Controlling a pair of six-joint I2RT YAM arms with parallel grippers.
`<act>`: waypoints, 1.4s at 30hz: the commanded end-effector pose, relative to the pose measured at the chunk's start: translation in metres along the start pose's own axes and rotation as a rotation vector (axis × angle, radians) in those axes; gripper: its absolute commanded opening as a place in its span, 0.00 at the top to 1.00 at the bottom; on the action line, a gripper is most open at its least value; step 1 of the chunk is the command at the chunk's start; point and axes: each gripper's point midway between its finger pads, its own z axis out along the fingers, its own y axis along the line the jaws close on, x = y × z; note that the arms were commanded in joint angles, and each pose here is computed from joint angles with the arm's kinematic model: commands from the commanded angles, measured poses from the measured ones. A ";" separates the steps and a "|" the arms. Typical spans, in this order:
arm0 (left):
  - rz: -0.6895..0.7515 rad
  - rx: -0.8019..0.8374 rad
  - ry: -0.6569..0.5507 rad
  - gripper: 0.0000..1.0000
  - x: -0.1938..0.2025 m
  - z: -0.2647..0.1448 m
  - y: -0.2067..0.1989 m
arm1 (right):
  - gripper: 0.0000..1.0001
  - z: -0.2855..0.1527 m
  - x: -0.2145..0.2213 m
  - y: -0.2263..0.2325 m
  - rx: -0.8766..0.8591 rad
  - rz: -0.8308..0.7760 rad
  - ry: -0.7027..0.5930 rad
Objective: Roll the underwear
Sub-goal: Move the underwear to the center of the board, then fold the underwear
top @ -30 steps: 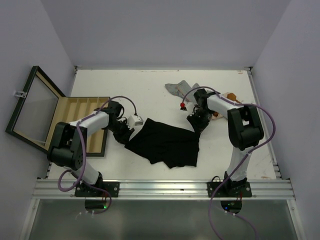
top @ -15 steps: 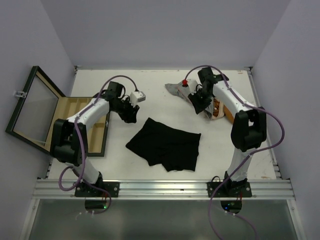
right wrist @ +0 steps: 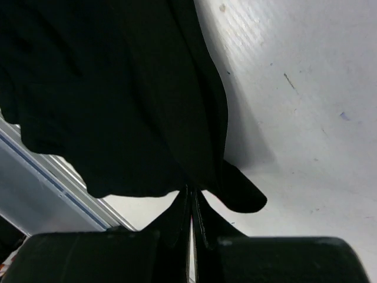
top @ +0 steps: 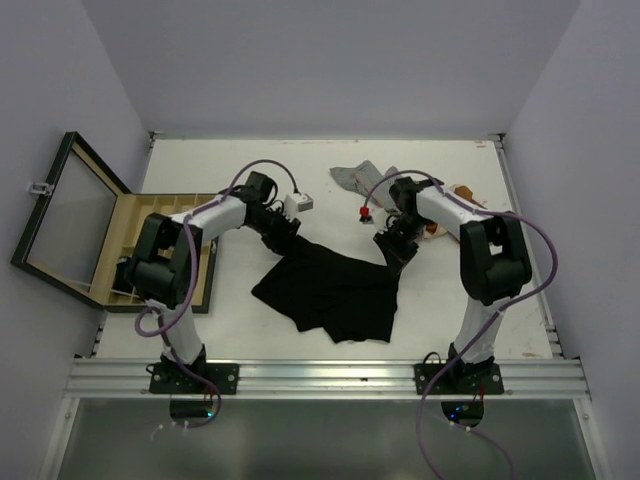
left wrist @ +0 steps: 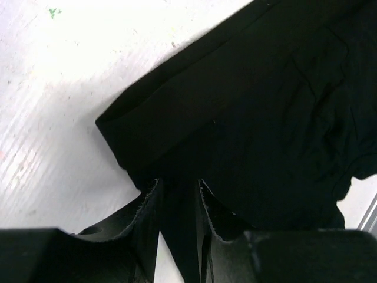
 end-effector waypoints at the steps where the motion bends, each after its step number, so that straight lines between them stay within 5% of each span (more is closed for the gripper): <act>1: -0.014 -0.055 -0.031 0.69 -0.020 0.013 0.019 | 0.97 0.012 0.003 -0.013 0.044 0.017 0.005; 7: -0.040 -0.107 0.021 0.74 -0.036 0.040 0.060 | 1.00 0.042 0.015 -0.015 0.001 0.105 0.064; 12: -0.024 -0.100 -0.035 0.76 -0.087 0.063 0.093 | 1.00 0.053 0.008 0.008 -0.115 0.155 0.029; 15: 0.010 -0.066 -0.080 0.64 -0.121 0.070 0.099 | 0.98 0.050 -0.012 0.034 -0.218 0.181 -0.078; 17: 0.042 -0.085 -0.130 0.54 -0.146 0.056 0.099 | 0.90 0.038 -0.032 0.053 -0.308 0.211 -0.166; 22: 0.218 -0.242 -0.282 0.46 -0.190 -0.024 0.078 | 0.87 -0.023 -0.062 0.072 -0.294 0.132 -0.340; 27: 0.347 -0.287 -0.314 0.35 -0.150 -0.083 0.021 | 0.86 -0.045 -0.075 0.058 -0.170 0.099 -0.407; 34: 0.282 0.080 -0.194 0.46 -0.052 -0.053 -0.059 | 0.91 -0.001 -0.068 0.027 -0.111 0.132 -0.298; 42: 0.427 0.164 -0.112 0.50 -0.015 0.003 -0.131 | 0.97 0.056 -0.036 -0.004 -0.048 0.192 -0.164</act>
